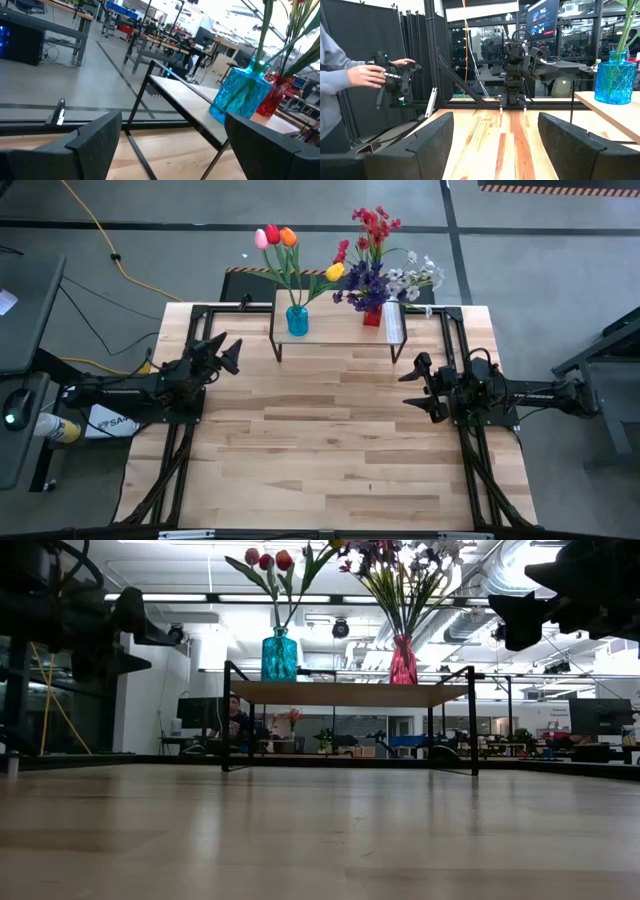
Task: Pick and place flowers into a vace then onto a shelf
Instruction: Return to Home Position
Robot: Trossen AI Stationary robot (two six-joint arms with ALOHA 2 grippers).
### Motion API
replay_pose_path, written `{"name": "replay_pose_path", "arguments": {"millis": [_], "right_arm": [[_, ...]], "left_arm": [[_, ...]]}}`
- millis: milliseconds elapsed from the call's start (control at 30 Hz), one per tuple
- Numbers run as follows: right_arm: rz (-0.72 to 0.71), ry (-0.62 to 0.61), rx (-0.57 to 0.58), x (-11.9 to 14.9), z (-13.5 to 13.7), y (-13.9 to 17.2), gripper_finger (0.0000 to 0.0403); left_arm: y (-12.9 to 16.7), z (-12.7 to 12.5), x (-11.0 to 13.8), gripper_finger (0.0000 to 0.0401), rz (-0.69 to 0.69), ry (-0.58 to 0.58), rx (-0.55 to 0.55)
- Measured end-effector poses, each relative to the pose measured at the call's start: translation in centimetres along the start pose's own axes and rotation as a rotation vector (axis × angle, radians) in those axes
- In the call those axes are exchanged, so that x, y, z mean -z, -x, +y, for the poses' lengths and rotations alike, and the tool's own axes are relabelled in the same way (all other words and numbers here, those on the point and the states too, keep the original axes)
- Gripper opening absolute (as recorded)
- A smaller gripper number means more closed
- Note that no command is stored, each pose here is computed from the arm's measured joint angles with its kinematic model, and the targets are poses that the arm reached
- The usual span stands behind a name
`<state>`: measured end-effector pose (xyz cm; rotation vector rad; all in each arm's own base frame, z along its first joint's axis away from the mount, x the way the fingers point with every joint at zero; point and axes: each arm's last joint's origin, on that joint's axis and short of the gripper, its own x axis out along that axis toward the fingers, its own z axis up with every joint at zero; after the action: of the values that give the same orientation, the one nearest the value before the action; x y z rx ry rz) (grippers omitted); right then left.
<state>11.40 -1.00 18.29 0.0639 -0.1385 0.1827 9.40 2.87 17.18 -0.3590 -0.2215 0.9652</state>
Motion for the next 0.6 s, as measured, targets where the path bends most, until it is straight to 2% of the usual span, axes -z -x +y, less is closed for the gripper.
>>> {"name": "replay_pose_path", "arguments": {"millis": [100,167,333,400,600], "right_arm": [[0.0,0.0,0.0,0.0,0.0,0.0,0.028],[0.0,0.0,0.0,0.0,0.0,0.0,0.028],[0.0,0.0,0.0,0.0,0.0,0.0,0.0279],[0.0,0.0,0.0,0.0,0.0,0.0,0.0279],[0.003,-0.001,0.0,0.03,0.0,0.0,0.028]], "left_arm": [[0.08,0.06,0.32,0.0386,0.042,-0.029,0.048],[0.25,0.03,0.85,0.0386,0.123,-0.078,0.159],[0.63,-0.73,0.87,0.0386,0.182,-0.225,0.465],[0.68,-0.8,0.85,0.0386,0.179,-0.251,0.495],[0.68,-0.8,0.85,0.0386,0.175,-0.266,0.496]]}}
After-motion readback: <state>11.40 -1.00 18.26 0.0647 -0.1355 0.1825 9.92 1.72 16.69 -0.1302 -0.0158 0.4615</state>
